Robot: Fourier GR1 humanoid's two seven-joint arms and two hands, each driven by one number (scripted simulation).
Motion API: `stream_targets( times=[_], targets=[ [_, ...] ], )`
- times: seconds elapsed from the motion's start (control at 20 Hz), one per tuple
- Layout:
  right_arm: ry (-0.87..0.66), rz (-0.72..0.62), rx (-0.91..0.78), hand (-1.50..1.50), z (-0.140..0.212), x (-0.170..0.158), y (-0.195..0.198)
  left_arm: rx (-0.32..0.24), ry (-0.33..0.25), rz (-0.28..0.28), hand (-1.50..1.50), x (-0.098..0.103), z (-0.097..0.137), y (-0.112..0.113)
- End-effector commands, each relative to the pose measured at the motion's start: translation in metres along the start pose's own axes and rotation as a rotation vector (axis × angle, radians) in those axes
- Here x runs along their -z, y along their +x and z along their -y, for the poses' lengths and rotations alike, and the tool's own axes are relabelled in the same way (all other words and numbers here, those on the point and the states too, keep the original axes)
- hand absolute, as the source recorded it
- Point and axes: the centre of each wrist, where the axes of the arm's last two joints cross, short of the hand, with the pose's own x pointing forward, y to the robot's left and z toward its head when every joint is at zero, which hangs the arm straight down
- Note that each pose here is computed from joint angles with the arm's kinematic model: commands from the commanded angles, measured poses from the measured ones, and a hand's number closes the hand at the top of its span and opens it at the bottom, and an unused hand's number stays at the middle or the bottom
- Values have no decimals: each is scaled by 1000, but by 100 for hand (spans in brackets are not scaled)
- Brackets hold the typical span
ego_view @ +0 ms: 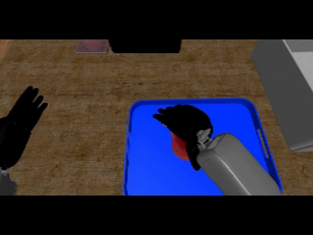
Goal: Pick the pear from the tray and place it in the cardboard box
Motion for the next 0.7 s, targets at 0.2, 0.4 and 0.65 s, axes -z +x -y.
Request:
stream_targets(
  times=[0.2,0.4,0.65],
  targets=[
    [-9,-9,-9,-150,-24,25,-15,9,-1,-1,0,-12,1,-8],
    [7,-22,-1,-150,-11,18,0,-17,-8,2,0,-10,15,3],
    [-57,77,-21,150,-29,-4,-15,15,-6,3,0,-4,2,-1]
  ],
)
